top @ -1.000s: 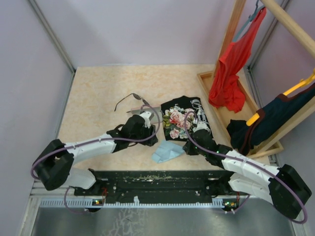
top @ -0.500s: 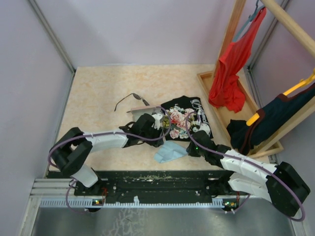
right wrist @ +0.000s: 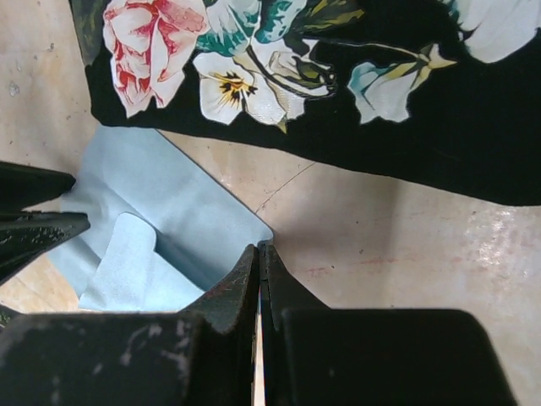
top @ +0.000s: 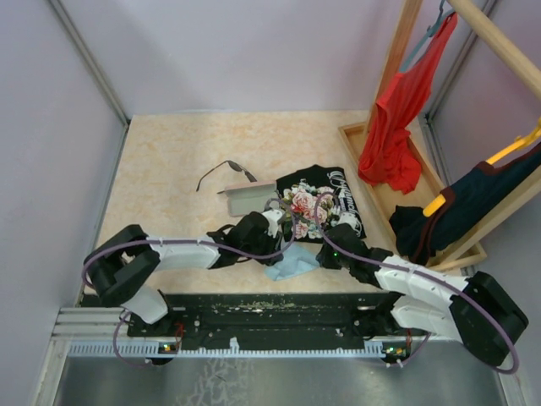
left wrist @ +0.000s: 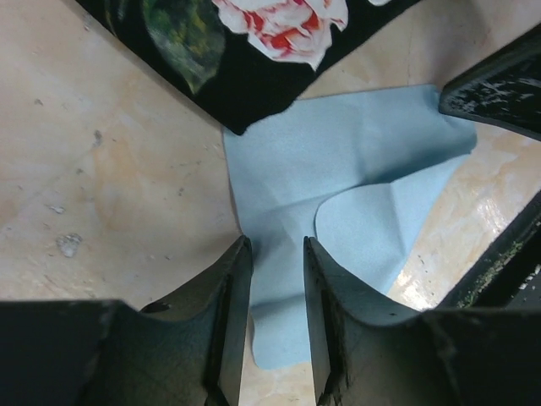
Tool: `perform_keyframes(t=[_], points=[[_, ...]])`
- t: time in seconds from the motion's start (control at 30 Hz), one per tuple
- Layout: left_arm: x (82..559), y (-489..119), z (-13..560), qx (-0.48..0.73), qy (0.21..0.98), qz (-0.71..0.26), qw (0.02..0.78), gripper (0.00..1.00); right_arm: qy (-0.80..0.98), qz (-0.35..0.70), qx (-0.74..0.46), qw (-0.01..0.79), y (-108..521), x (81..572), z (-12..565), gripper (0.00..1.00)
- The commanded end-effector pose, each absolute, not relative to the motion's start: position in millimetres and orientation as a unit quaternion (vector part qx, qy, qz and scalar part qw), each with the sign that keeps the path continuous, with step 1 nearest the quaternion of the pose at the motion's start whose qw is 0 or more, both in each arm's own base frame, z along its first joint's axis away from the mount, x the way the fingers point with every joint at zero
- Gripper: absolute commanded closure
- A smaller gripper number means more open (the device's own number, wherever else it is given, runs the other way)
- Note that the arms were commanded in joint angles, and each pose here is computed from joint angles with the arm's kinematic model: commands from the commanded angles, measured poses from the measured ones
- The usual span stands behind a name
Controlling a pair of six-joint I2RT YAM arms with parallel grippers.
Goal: Organize the sunglasses
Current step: Adjust the glasses cleaning cloth at the center of the board.
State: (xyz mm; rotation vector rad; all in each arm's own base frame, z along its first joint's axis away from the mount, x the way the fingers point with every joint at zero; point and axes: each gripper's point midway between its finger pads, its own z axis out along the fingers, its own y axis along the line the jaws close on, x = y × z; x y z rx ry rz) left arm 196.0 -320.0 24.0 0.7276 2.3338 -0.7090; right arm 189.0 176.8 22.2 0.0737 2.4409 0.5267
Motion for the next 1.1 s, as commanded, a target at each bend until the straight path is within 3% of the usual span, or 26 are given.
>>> perform_keyframes(t=[0.0, 0.17, 0.33, 0.53, 0.67, 0.8, 0.97, 1.07], points=[[161, -296, -9, 0.265, 0.903, -0.238, 0.24, 0.65, 0.913, 0.231, 0.014, 0.336, 196, 206, 39, 1.0], [146, -280, -15, 0.244, 0.912, -0.232, 0.235, 0.79, 0.91, 0.24, 0.003, 0.337, 208, 214, 39, 1.0], [136, -263, -15, 0.221, 0.918, -0.231, 0.236, 1.0, 0.904, 0.258, -0.025, 0.339, 229, 227, 45, 1.0], [126, -250, -4, 0.193, 0.918, -0.246, 0.242, 1.0, 0.888, 0.293, -0.108, 0.337, 267, 243, 49, 1.0], [128, -239, 4, 0.169, 0.921, -0.238, 0.257, 0.72, 0.89, 0.288, -0.143, 0.322, 279, 250, 45, 1.0], [143, -228, 22, 0.135, 0.922, -0.213, 0.295, 0.55, 0.894, 0.273, -0.137, 0.329, 272, 251, 41, 1.0], [169, -218, 45, 0.098, 0.913, -0.184, 0.351, 0.41, 0.895, 0.267, -0.129, 0.332, 263, 245, 35, 1.0], [185, -213, 47, 0.083, 0.915, -0.164, 0.359, 0.39, 0.903, 0.257, -0.123, 0.323, 257, 241, 30, 1.0]])
